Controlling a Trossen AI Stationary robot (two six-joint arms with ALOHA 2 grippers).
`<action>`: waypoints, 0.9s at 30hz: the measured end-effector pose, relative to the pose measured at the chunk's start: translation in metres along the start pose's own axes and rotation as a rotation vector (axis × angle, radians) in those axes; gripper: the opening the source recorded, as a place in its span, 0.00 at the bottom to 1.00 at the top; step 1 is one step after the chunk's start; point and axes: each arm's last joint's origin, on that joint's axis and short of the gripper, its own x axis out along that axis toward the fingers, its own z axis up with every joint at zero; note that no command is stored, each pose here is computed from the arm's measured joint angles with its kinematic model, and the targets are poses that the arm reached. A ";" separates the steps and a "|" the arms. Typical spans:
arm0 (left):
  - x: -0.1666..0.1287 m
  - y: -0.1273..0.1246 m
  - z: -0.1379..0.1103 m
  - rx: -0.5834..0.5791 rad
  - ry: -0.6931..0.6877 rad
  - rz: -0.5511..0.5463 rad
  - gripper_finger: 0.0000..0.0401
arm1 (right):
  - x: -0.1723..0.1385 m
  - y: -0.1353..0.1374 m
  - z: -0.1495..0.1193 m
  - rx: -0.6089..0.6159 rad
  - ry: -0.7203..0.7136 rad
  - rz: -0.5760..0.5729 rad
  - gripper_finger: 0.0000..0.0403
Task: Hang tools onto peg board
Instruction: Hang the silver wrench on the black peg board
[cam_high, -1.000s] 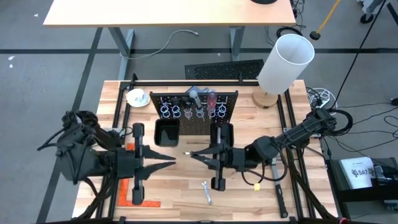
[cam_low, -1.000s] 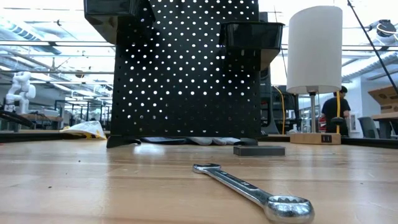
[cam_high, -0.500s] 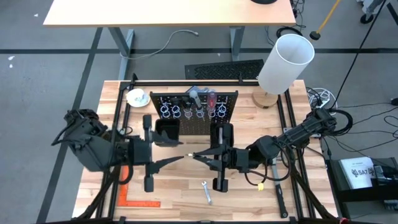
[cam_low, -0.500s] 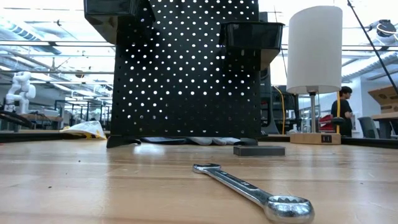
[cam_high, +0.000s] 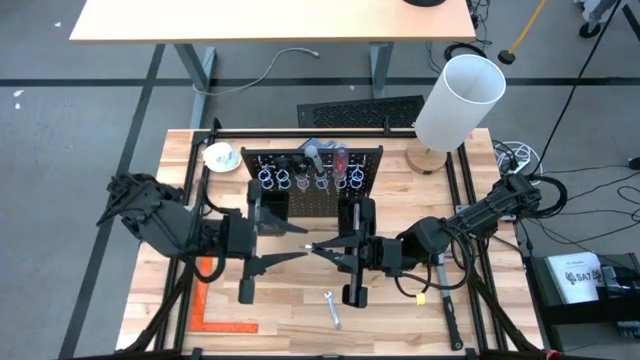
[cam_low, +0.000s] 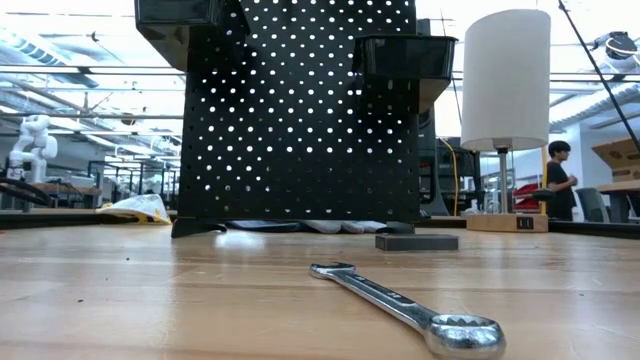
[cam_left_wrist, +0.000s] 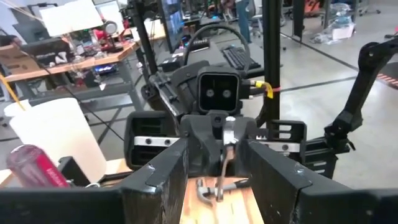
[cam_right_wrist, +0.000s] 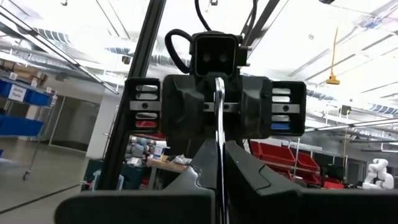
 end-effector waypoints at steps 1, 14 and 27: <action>0.002 0.000 -0.001 0.002 0.002 0.000 0.41 | 0.000 0.000 0.000 0.000 0.000 0.000 0.01; 0.021 -0.004 0.001 0.047 -0.052 -0.030 0.21 | 0.000 -0.001 0.002 -0.001 -0.016 -0.007 0.01; 0.021 -0.002 0.001 0.046 -0.052 -0.029 0.05 | 0.000 -0.001 0.002 -0.002 -0.020 -0.003 0.01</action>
